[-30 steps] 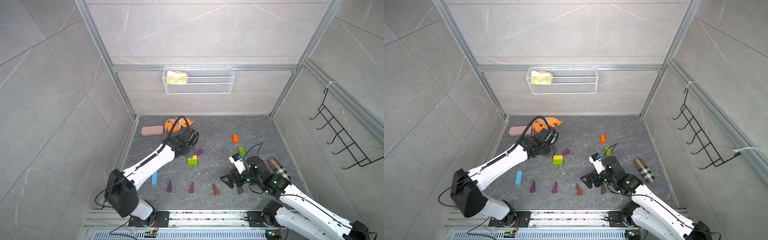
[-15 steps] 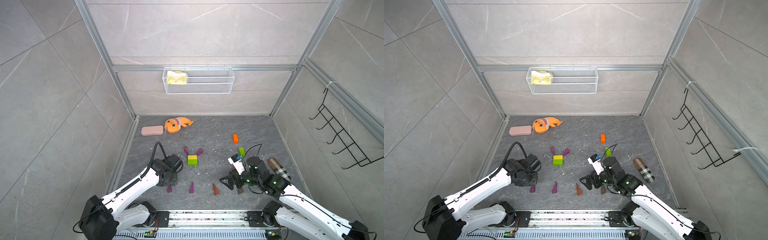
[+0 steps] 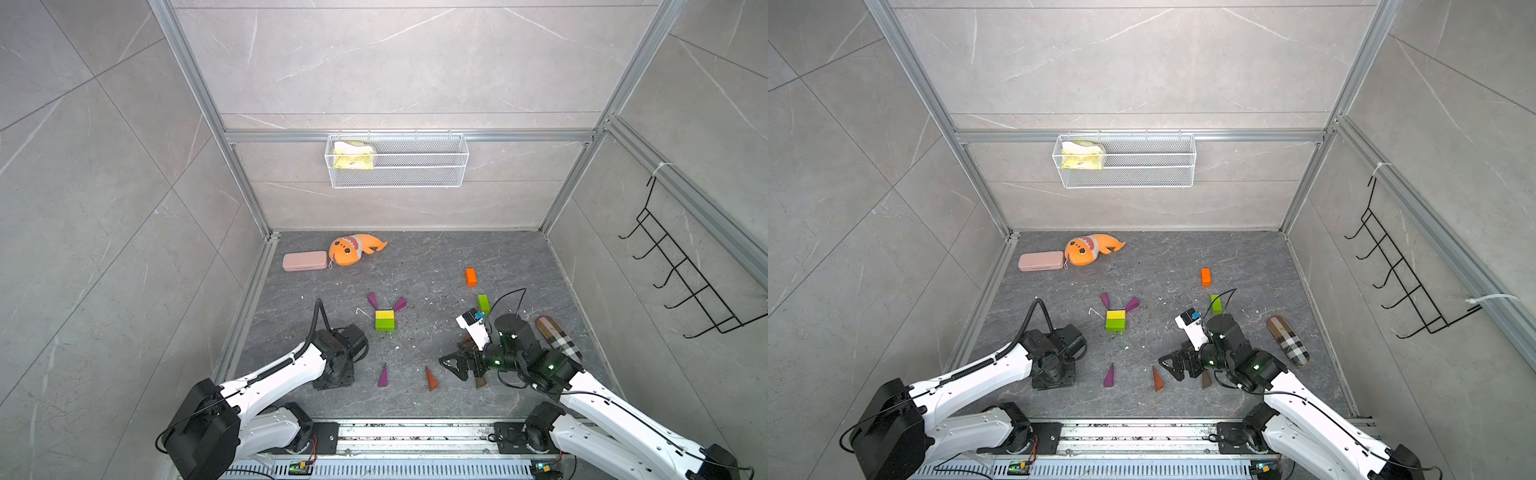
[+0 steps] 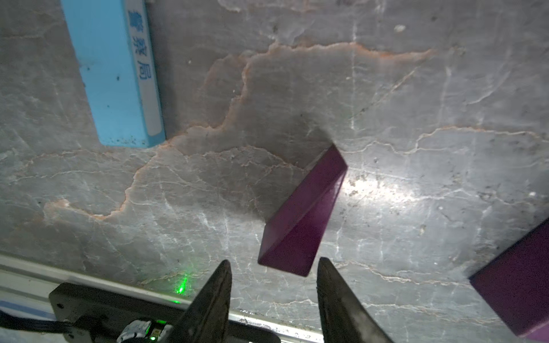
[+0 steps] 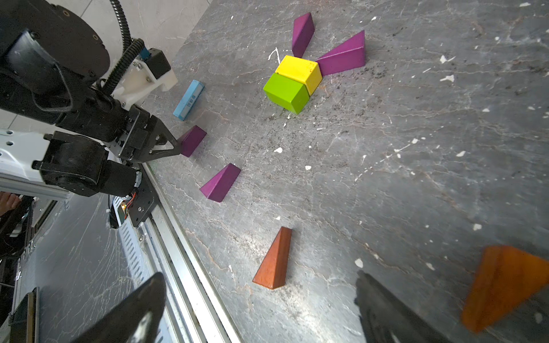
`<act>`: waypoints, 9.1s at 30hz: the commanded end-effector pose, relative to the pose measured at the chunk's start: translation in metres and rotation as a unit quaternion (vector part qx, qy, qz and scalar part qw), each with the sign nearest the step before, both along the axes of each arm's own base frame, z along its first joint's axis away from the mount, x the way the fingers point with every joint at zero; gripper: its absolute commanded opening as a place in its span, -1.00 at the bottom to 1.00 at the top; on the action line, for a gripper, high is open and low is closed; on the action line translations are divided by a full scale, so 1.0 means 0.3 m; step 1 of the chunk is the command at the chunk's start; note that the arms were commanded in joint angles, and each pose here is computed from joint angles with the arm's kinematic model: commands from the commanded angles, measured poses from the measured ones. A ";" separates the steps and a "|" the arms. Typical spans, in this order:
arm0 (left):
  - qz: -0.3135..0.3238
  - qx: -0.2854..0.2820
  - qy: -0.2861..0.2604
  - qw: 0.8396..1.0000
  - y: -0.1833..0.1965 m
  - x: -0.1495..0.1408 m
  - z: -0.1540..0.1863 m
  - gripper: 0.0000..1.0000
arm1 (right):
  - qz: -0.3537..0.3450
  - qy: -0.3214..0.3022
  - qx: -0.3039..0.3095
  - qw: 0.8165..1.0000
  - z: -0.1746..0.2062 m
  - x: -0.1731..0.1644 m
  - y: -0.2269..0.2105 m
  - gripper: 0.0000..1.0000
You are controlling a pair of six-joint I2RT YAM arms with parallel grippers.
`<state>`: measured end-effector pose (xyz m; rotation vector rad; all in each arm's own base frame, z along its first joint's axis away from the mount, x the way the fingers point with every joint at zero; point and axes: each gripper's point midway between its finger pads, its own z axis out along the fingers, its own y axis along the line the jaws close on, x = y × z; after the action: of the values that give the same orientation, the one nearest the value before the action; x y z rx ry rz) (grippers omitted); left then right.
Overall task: Assemble a small pinwheel with building blocks
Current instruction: Pick up the building block from the center of the board, then assemble the building block at the center of the board, then adjust the building block at the center of the board.
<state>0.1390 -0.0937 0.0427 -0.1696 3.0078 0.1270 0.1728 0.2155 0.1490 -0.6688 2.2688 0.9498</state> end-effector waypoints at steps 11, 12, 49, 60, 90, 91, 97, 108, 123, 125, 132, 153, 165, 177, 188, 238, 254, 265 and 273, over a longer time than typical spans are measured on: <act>-0.035 -0.018 -0.007 0.999 -0.073 0.058 -0.036 -0.17 | 0.007 -0.006 0.001 1.000 -0.005 -0.002 0.002 1.00; -0.036 -0.017 -0.006 0.999 -0.070 0.057 -0.037 -0.18 | 0.006 -0.007 0.001 1.000 -0.005 -0.001 0.001 1.00; -0.034 -0.018 0.023 0.999 -0.045 -0.003 -0.069 -0.62 | 0.009 0.004 -0.004 1.000 -0.021 0.002 0.008 1.00; -0.122 -0.053 -0.024 0.991 -0.157 0.112 0.078 -0.79 | 0.010 0.002 -0.003 1.000 -0.018 0.003 0.008 1.00; -0.533 -0.037 -0.121 0.836 -0.294 0.452 0.253 -0.85 | 0.024 0.009 0.001 1.000 -0.027 -0.003 0.024 1.00; -0.541 -0.034 -0.124 0.831 -0.293 0.453 0.251 -0.84 | 0.024 0.009 0.002 1.000 -0.026 -0.003 0.025 0.99; -0.556 -0.023 -0.098 0.825 -0.278 0.463 0.189 -0.85 | 0.025 0.012 0.001 1.000 -0.029 -0.003 0.025 1.00; -0.548 0.011 -0.080 0.833 -0.234 0.474 0.123 -0.85 | 0.025 0.024 -0.009 0.999 -0.053 0.003 0.030 1.00; -0.552 0.028 -0.063 0.831 -0.195 0.434 0.096 -0.82 | 0.018 0.017 -0.009 1.000 -0.051 0.008 0.023 1.00; -0.555 0.025 -0.059 0.830 -0.199 0.428 0.090 -0.82 | 0.017 0.017 -0.009 1.000 -0.050 0.009 0.022 1.00; -0.560 0.013 -0.043 0.827 -0.204 0.408 0.062 -0.82 | 0.023 0.010 0.003 1.000 -0.033 -0.003 0.025 1.00; -0.573 -0.006 -0.010 0.819 -0.226 0.402 -0.001 -0.79 | 0.027 0.016 0.004 0.999 -0.038 -0.005 0.031 0.99; -0.574 0.007 -0.002 0.819 -0.222 0.423 -0.012 -0.77 | 0.028 0.024 -0.002 0.999 -0.052 -0.001 0.034 1.00; -0.574 0.009 0.006 0.819 -0.221 0.429 -0.024 -0.74 | 0.024 0.024 -0.005 0.999 -0.057 0.001 0.030 1.00; -0.573 0.018 0.002 0.819 -0.213 0.434 -0.018 -0.58 | 0.027 0.025 -0.003 0.999 -0.056 -0.001 0.034 1.00; 0.004 -0.084 -0.147 0.985 -0.049 0.300 0.153 -0.47 | 0.029 0.028 -0.003 0.999 -0.058 -0.001 0.037 1.00; 0.076 -0.117 -0.164 0.977 -0.056 0.309 0.017 -0.62 | 0.031 0.019 0.006 0.999 -0.042 -0.008 0.036 1.00; 0.074 -0.107 -0.168 0.977 -0.089 0.414 0.008 -0.63 | 0.034 0.017 0.010 0.999 -0.036 -0.012 0.037 1.00; 0.071 -0.103 -0.161 0.979 -0.101 0.431 -0.002 -0.61 | 0.037 0.015 0.012 0.999 -0.031 -0.014 0.039 1.00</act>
<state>0.2565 -0.1203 0.0322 -0.3886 2.7145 -0.1646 0.1698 0.2262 0.1368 -0.7145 2.2969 1.0163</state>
